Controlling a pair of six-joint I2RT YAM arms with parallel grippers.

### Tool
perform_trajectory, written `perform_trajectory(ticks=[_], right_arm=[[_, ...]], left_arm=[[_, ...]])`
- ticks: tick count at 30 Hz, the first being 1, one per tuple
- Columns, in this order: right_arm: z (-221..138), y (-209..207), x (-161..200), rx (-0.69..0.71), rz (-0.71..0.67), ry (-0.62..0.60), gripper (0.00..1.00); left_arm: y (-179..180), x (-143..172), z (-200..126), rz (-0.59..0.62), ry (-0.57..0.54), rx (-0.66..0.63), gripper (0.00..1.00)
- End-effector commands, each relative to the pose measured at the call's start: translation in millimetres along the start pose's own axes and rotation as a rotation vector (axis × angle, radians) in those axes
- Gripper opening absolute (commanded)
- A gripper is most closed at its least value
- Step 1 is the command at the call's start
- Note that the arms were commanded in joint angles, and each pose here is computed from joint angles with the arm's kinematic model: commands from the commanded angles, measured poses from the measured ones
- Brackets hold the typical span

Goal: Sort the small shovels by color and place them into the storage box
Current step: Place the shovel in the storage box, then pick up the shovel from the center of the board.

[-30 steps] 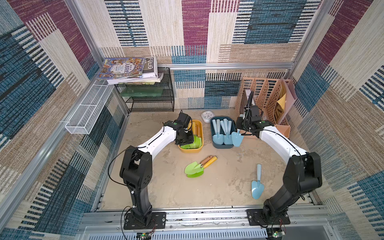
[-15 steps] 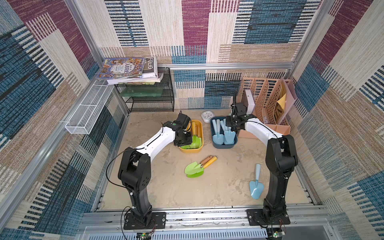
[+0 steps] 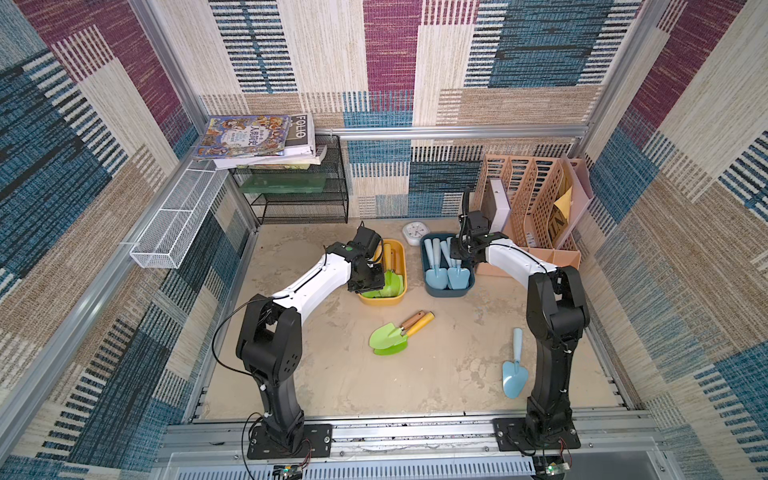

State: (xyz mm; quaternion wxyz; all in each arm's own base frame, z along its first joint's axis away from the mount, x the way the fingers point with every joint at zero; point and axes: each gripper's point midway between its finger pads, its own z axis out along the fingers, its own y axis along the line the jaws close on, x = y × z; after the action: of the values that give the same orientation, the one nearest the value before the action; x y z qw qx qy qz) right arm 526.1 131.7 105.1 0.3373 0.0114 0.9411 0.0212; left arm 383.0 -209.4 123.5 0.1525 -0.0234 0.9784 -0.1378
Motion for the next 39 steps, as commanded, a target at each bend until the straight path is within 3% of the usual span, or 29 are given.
perform_trajectory(ticks=[1,5,12,23,35,39], right_arm=[[-9,-1,-4,0.007,0.010,-0.013,0.43],[-36,-8,-18,0.039,0.037,-0.086,0.49],[-89,-20,-31,0.057,0.109,-0.219,0.49],[-109,-24,23,0.084,0.136,-0.166,0.49],[-130,-39,48,0.111,0.157,-0.175,0.48],[-133,-43,54,0.118,0.161,-0.171,0.48]], left_arm=[[-6,8,-4,0.060,0.020,0.006,0.43],[-16,18,-5,0.138,0.036,0.009,0.51],[-41,47,3,0.295,0.110,0.075,0.52],[-88,97,20,0.505,0.261,0.232,0.52],[-73,91,52,0.542,0.239,0.060,0.48],[-71,95,59,0.556,0.262,0.058,0.47]])
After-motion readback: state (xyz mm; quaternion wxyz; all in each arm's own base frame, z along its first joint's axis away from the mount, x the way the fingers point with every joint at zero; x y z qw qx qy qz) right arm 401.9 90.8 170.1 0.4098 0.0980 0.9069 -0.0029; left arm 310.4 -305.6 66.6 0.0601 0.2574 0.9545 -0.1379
